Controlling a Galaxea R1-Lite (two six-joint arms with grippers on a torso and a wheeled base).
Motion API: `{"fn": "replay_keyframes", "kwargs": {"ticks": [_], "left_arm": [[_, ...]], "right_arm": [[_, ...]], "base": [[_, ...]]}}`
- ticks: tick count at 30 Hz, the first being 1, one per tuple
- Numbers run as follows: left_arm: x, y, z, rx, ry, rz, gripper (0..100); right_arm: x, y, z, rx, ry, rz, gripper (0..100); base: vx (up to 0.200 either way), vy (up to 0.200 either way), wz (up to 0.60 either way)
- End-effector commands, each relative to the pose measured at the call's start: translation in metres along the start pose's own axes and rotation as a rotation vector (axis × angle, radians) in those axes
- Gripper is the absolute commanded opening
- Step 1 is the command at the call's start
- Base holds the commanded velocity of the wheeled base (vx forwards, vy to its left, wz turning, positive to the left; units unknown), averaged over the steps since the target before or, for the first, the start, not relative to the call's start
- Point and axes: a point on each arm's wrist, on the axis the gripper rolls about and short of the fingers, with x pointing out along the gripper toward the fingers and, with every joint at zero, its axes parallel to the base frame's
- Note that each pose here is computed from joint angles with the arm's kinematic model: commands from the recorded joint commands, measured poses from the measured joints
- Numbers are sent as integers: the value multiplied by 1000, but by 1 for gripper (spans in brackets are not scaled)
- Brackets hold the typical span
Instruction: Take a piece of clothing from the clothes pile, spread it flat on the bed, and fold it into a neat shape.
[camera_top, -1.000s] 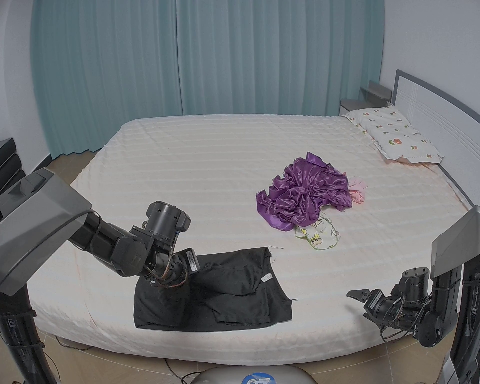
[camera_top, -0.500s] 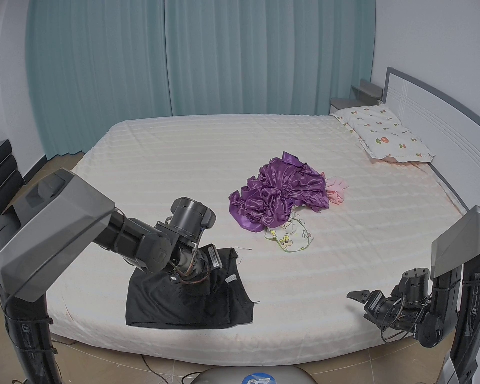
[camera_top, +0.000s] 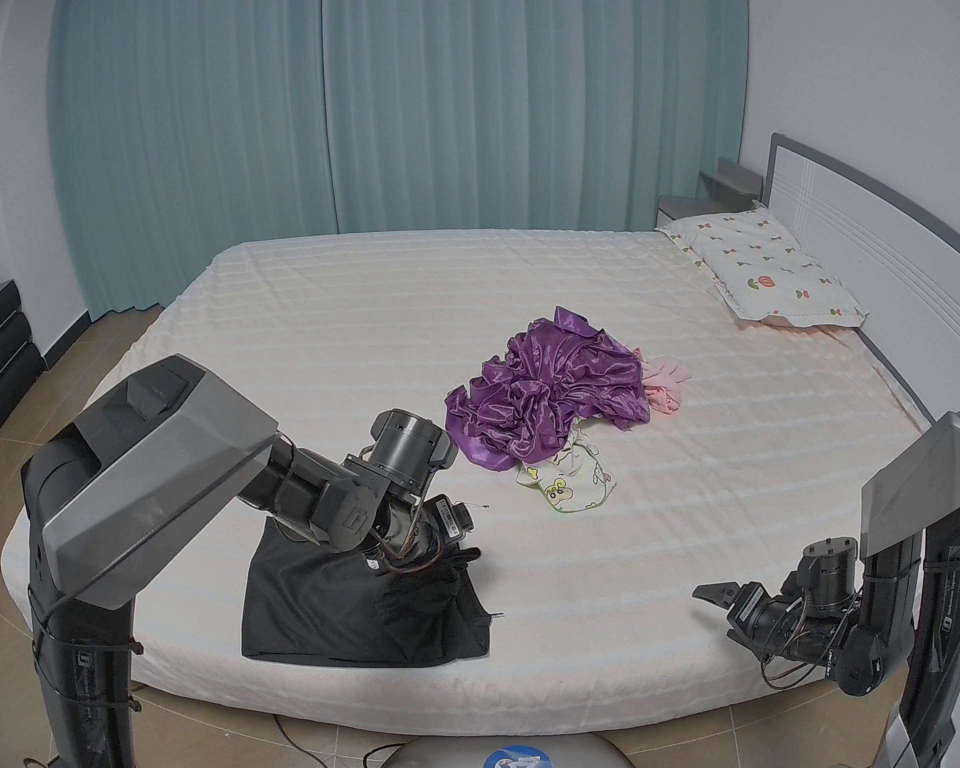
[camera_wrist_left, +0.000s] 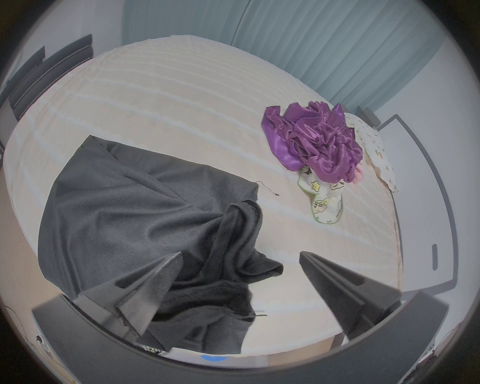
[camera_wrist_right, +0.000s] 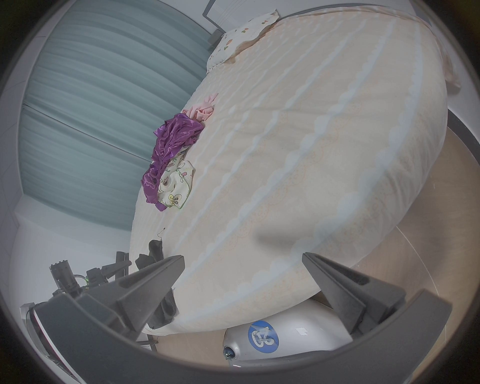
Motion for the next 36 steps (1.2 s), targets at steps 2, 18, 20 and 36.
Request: {"fn": "replay_keyframes", "kwargs": {"ticks": [2, 18, 20, 36], "left_arm": [[-39, -7, 15, -85, -25, -91, 100], [-58, 107, 51, -335, 42, -70, 100], [-54, 116, 46, -382, 55, -110, 100], [-57, 151, 59, -454, 39, -115, 100]], "right_arm": [[0, 1, -1, -4, -4, 10, 100], [4, 6, -11, -37, 23, 14, 100], [3, 10, -10, -48, 7, 28, 100], [38, 62, -39, -300, -15, 110, 100]], "base": [[0, 0, 0], [0, 0, 0], [0, 100, 0], [0, 200, 0]]}}
